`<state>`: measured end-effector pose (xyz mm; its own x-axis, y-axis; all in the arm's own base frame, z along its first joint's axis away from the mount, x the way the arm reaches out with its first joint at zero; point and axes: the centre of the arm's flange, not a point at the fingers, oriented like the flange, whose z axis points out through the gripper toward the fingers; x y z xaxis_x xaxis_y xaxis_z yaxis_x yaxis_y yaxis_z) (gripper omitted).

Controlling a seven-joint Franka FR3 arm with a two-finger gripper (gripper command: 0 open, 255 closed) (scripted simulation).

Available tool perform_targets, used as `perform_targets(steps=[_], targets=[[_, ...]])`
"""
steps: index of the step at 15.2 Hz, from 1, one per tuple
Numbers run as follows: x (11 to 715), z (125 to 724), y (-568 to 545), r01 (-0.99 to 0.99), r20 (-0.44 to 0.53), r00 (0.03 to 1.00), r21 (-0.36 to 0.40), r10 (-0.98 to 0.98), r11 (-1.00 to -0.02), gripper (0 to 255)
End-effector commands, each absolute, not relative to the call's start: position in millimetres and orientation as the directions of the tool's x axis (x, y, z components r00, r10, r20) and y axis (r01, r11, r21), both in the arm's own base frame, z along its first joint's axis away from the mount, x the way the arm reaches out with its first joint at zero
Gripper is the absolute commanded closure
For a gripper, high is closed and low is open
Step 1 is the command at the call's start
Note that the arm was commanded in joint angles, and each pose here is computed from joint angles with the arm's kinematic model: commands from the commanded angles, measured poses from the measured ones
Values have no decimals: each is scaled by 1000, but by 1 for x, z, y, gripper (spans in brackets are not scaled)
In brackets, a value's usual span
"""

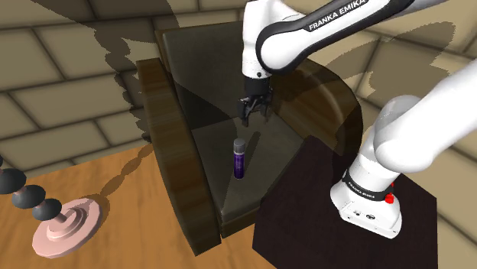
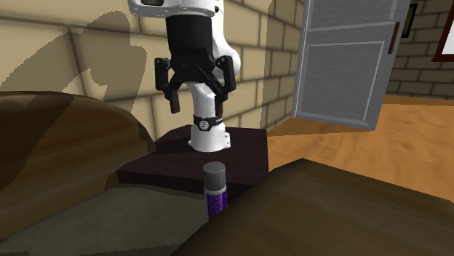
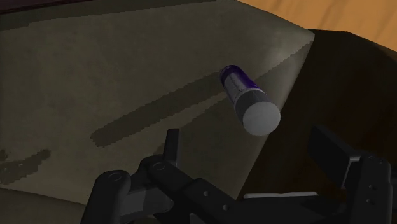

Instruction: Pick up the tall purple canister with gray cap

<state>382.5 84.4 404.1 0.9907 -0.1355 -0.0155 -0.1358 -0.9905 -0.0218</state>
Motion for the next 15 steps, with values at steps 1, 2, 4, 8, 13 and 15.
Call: perform_targets(steps=[1,2,4,8,13,15], targets=[[393,380,93,-149,-11,989,-23,-149,-989,0],[398,369,98,-156,-10,988,-23,-155,-988,0],[408,347,107,-168,-8,986,-23,-168,-985,0],[426,307,123,-191,-4,982,-23,-191,-981,0],[426,280,123,-191,-4,982,-23,-191,-981,0],[426,270,123,-191,-4,982,-23,-191,-981,0]])
